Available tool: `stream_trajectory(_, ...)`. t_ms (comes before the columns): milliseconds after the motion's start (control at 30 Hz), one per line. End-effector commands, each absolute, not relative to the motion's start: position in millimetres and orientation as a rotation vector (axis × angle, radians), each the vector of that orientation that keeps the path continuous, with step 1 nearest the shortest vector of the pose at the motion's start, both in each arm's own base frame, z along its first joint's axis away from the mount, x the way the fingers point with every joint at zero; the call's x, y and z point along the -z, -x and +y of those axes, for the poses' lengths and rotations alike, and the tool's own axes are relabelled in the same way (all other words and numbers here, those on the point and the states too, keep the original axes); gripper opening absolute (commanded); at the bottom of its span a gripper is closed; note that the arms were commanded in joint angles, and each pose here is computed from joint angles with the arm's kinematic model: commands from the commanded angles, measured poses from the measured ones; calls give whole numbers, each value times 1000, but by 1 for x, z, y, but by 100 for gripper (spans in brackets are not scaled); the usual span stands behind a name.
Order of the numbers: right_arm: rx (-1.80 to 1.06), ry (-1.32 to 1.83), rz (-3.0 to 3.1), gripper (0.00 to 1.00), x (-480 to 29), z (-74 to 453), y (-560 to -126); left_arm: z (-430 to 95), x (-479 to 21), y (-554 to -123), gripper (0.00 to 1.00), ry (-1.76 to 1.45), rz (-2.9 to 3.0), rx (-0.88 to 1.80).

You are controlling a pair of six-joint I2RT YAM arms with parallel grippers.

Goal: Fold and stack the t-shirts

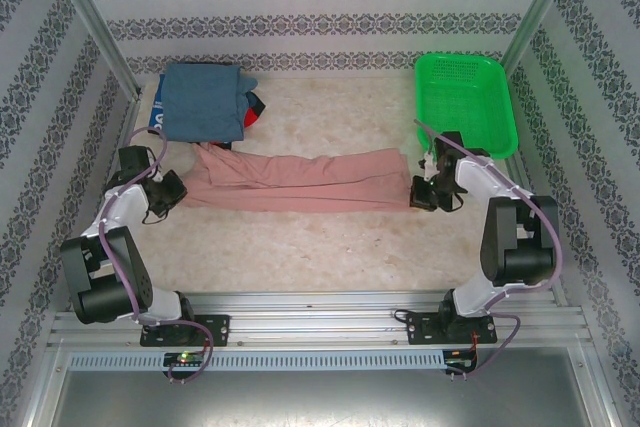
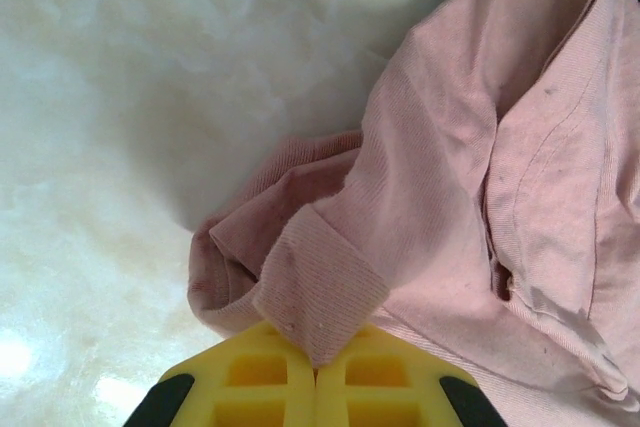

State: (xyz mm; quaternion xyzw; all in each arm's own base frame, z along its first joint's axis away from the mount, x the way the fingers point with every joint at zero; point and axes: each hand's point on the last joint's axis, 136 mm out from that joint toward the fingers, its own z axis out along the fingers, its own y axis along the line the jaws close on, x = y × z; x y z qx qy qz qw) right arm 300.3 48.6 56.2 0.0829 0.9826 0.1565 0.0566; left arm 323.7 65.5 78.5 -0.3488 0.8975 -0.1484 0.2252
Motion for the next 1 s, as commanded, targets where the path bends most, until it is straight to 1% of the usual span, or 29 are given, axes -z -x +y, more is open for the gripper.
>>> stream_trajectory(0, -399, -213, 2935, 0, -76, 33, -309, 82, -100, -330, 0, 942, 2430, 343)
stream_trajectory(133, -407, -175, 2920, 0, -84, 33, -313, 86, -114, -335, 0, 931, 2405, 338)
stream_trajectory(267, -384, -149, 2898, 0, -92, 29, -313, 86, -120, -331, 0, 933, 2389, 344)
stream_trajectory(500, -382, -126, 2904, 0, -96, 28, -300, 86, -112, -320, 0, 948, 2397, 342)
stream_trajectory(633, -400, -180, 2948, 0, -80, 30, -285, 81, -96, -309, 0, 957, 2430, 341)
stream_trajectory(767, -449, -304, 2951, 2, -68, 34, -282, 78, -79, -297, 0, 1003, 2444, 342)
stream_trajectory(800, -459, -339, 2964, 4, -64, 34, -280, 77, -75, -293, 0, 1017, 2451, 345)
stream_trajectory(867, -488, -405, 3003, 10, -53, 37, -276, 76, -64, -286, 0, 1058, 2462, 337)
stream_trajectory(967, -413, -518, 3066, 8, -34, 29, -268, 76, -51, -278, 0, 1114, 2478, 330)
